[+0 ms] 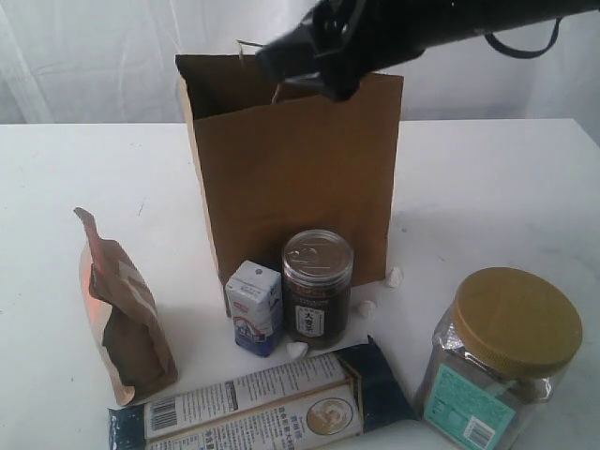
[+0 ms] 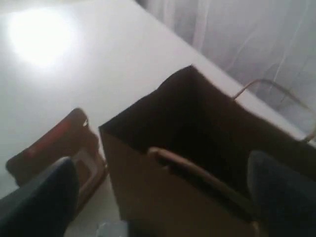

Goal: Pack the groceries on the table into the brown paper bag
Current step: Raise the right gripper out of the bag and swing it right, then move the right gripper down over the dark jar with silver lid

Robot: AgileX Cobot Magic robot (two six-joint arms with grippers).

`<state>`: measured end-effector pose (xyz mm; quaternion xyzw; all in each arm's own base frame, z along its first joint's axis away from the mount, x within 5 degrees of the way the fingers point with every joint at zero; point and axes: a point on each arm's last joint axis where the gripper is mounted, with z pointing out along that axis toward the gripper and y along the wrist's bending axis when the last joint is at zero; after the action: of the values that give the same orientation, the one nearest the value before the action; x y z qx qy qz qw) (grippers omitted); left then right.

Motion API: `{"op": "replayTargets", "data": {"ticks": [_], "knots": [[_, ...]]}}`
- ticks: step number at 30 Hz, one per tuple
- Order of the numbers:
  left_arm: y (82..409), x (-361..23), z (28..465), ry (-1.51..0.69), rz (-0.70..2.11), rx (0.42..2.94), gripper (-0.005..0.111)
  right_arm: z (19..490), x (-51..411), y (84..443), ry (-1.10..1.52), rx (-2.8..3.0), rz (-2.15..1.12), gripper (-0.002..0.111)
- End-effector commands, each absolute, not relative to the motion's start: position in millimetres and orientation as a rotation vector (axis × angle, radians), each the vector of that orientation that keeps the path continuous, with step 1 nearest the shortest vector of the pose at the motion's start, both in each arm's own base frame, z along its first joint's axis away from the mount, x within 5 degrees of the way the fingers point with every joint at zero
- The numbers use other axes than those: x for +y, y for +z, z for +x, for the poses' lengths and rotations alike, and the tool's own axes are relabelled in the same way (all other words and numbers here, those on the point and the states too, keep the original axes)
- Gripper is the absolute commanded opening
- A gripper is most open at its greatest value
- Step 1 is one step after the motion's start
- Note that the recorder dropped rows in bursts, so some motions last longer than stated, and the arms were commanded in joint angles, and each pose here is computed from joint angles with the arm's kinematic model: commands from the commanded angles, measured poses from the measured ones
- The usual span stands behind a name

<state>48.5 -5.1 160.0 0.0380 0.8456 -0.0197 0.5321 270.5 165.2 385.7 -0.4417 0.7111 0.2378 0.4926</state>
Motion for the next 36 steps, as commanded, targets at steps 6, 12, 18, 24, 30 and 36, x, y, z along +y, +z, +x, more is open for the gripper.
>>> {"op": "replayTargets", "data": {"ticks": [6,12,18,24,30,36], "knots": [[156.7,-5.4,47.1,-0.050,0.102,2.047,0.000,236.5,151.4,415.7,0.638,1.746,-1.009,0.086],[156.7,-5.4,47.1,-0.050,0.102,2.047,0.000,186.8,144.4,427.4,0.770,1.739,-1.248,0.086],[156.7,-5.4,47.1,-0.050,0.102,2.047,0.000,174.1,144.9,421.4,0.908,1.840,-1.321,0.086],[156.7,-5.4,47.1,-0.050,0.102,2.047,0.000,182.4,141.4,410.7,0.856,2.018,-1.243,0.086],[156.7,-5.4,47.1,-0.050,0.102,2.047,0.000,202.4,126.8,356.1,0.607,2.442,-1.106,0.086],[156.7,-5.4,47.1,-0.050,0.102,2.047,0.000,203.8,128.2,291.2,0.624,2.684,-1.058,0.086]]}}
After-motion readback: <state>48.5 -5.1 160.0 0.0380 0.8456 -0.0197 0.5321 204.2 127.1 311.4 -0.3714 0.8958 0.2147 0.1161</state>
